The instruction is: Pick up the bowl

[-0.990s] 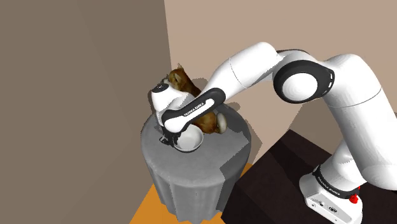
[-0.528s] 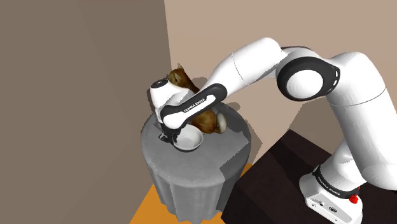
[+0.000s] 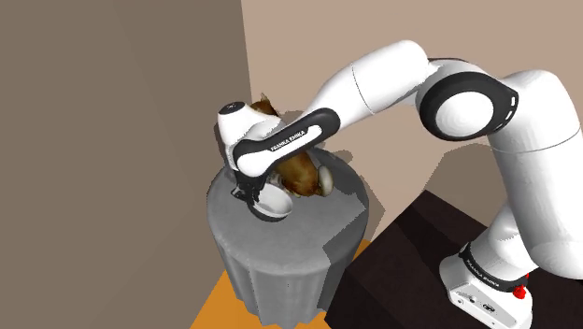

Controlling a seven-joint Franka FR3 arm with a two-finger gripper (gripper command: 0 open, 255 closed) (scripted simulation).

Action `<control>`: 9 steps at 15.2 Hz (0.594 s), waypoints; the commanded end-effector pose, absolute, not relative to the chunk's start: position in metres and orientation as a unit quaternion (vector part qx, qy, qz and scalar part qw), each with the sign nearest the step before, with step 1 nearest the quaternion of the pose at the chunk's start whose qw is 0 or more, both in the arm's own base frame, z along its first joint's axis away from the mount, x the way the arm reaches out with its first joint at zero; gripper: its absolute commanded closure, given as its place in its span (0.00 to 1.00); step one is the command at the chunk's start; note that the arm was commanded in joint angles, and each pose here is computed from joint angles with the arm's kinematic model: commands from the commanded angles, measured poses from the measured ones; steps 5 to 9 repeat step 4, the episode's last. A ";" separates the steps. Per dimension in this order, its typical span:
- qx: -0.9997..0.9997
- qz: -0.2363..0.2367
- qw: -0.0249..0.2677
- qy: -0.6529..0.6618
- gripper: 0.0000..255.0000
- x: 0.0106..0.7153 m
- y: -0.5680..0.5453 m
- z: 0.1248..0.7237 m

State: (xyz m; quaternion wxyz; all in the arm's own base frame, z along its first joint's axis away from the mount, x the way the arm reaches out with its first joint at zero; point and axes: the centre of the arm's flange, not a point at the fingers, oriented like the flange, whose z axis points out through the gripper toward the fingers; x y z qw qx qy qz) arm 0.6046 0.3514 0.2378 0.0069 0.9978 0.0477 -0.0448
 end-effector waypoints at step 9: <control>0.998 -0.045 0.007 0.048 1.00 0.604 0.352 0.254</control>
